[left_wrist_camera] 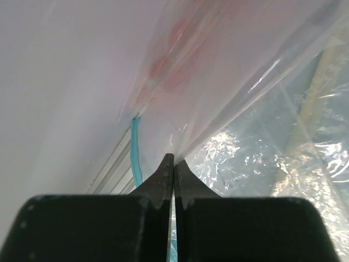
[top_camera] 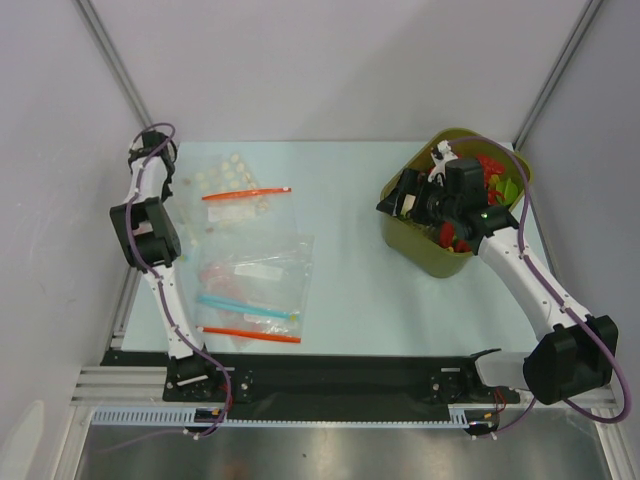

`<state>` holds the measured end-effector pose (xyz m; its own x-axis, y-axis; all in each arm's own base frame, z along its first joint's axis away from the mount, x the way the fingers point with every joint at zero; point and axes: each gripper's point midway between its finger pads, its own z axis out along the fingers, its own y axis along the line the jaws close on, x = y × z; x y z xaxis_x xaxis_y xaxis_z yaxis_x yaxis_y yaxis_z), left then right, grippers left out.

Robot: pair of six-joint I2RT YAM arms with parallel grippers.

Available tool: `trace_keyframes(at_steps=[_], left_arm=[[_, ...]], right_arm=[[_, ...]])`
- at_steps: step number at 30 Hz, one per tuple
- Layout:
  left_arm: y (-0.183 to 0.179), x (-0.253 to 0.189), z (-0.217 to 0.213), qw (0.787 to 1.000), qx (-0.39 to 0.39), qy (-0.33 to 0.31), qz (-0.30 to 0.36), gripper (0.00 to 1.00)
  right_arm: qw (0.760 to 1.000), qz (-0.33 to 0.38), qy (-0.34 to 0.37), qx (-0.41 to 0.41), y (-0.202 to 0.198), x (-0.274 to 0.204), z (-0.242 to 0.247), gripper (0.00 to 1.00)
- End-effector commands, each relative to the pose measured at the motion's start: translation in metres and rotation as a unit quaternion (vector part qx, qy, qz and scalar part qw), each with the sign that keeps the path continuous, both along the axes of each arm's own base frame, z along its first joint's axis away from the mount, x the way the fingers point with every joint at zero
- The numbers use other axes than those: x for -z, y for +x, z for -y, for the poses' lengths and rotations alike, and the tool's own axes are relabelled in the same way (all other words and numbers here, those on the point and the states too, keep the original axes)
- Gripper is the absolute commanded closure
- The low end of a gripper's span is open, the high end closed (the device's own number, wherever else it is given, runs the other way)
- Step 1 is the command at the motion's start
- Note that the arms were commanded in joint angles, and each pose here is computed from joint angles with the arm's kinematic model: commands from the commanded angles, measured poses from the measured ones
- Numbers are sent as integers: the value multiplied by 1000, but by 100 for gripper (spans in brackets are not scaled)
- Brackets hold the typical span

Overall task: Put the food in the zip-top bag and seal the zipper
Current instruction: Pick up the zipper food storage bag at the center of the board.

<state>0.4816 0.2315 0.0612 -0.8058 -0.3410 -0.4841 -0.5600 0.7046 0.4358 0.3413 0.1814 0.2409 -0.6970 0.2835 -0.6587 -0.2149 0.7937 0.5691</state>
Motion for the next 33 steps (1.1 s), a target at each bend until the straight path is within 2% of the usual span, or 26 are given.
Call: trace_keyframes(at_steps=[1,7,11,13,14,16,17,18,20,21,24,33], left_arm=[[12,-83,1,993,-28,4,112,100],[21,-126,50,974,-16,-99,204,100],[11,-176,88,954,3,-143,264,100],[9,-186,115,944,17,-175,280,100],[4,-179,135,938,29,-211,272,100],[-7,-193,174,921,44,-258,289,100],[-13,-180,196,912,46,-299,277,100],[-20,-195,227,898,74,-326,287,100],[-32,-186,262,886,91,-364,273,100],[-38,-201,300,865,124,-397,282,100],[-60,-200,365,836,150,-461,258,100],[-131,-190,527,766,206,-587,164,99]], right_arm=[[999,32,9,-19,4,-18,-5,0],[998,46,15,-38,2,-28,-10,0],[997,50,14,-51,0,-34,-12,0],[997,49,13,-58,-2,-34,-13,0],[997,48,14,-63,-4,-34,-14,0],[996,44,14,-70,-7,-33,-15,0],[996,41,14,-73,-8,-32,-15,1],[996,38,15,-78,-10,-31,-16,0],[996,36,17,-82,-12,-32,-17,1],[995,35,16,-87,-14,-32,-17,1],[995,33,13,-93,-17,-34,-17,1],[993,14,7,-114,-32,-30,-16,1]])
